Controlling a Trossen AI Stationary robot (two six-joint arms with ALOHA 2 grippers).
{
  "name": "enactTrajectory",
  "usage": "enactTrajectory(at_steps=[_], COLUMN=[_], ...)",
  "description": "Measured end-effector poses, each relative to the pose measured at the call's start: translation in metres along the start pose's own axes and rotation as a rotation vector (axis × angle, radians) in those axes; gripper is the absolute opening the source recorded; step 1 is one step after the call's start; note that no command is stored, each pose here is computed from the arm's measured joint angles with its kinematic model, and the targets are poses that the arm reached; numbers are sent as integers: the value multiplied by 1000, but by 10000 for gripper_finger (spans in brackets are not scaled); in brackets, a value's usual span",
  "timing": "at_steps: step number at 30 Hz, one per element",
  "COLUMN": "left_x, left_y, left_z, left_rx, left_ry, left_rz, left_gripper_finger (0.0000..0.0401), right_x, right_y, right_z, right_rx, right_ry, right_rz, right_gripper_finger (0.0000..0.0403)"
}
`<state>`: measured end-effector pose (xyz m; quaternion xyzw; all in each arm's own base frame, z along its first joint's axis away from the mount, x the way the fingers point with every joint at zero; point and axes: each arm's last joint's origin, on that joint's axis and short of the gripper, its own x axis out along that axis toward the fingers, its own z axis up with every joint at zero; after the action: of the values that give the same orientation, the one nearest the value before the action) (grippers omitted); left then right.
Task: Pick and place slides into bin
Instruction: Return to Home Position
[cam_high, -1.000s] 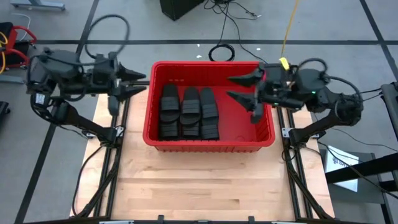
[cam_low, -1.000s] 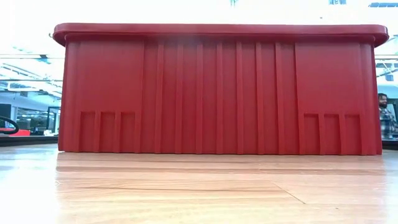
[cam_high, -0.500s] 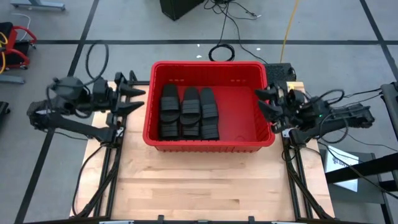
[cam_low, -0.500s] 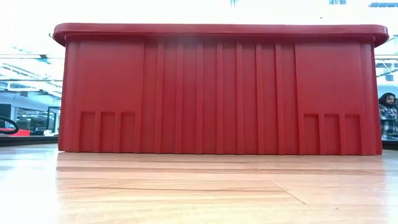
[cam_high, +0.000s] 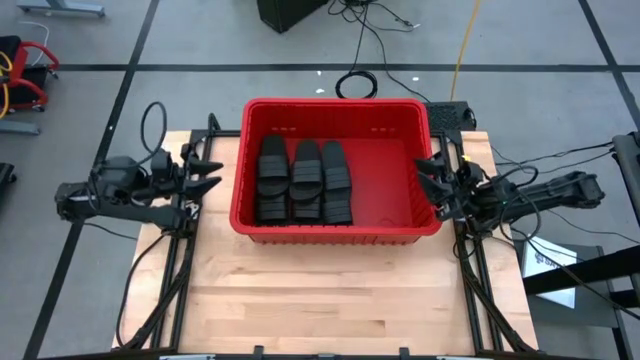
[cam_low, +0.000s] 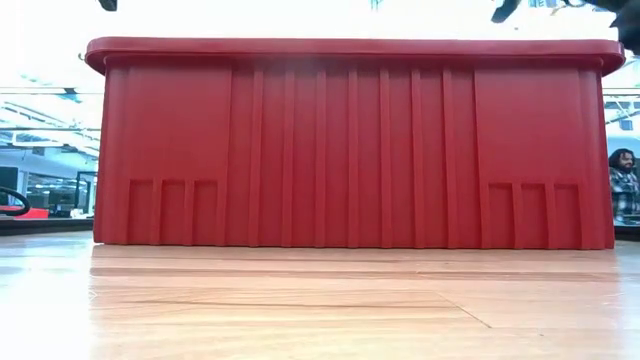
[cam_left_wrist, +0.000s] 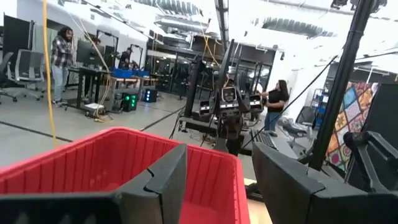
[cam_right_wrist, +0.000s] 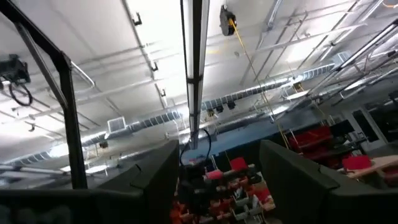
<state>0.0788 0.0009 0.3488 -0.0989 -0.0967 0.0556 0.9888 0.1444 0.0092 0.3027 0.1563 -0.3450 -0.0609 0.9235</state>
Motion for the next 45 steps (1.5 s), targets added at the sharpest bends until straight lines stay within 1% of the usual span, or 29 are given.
enactTrajectory(at_steps=[3, 6, 9, 14, 18, 22, 25, 34, 38, 41, 45], left_x=[-6, -11, -14, -15, -14, -14, -15, -12, -11, -10, -8], left_y=[3, 6, 9, 13, 16, 18, 20, 24, 26, 26, 27], left_z=[-12, -18, -28, -50, -69, -83, -91, -119, -133, -138, -147], left_rx=[-9, -2, -3, -43, -82, -107, -109, -96, -105, -115, -98], left_ry=[1, -8, 19, 59, 67, 23, 21, 99, 143, 121, 19], left_rz=[4, 18, 45, 54, 50, 36, 31, 37, 25, 19, -7], left_gripper_finger=[184, 184, 184, 184, 184, 184, 184, 184, 184, 184, 184], right_x=[-16, -33, -47, -65, -67, -67, -68, -67, -67, -67, -67], right_y=[-6, -13, -20, -28, -28, -29, -30, -31, -31, -31, -31], right_z=[-5, -11, -19, -25, -20, -20, -20, -30, -32, -32, -32], right_rx=[16, 34, 60, 70, 87, 73, 66, 51, 51, 52, 53], right_ry=[-48, -72, -76, -92, -155, -153, -157, -58, -42, -43, -43], right_rz=[9, 13, -34, -60, -53, -85, -104, -115, -117, -117, -116], right_gripper_finger=[217, 214, 211, 213, 216, 216, 213, 216, 213, 214, 217])
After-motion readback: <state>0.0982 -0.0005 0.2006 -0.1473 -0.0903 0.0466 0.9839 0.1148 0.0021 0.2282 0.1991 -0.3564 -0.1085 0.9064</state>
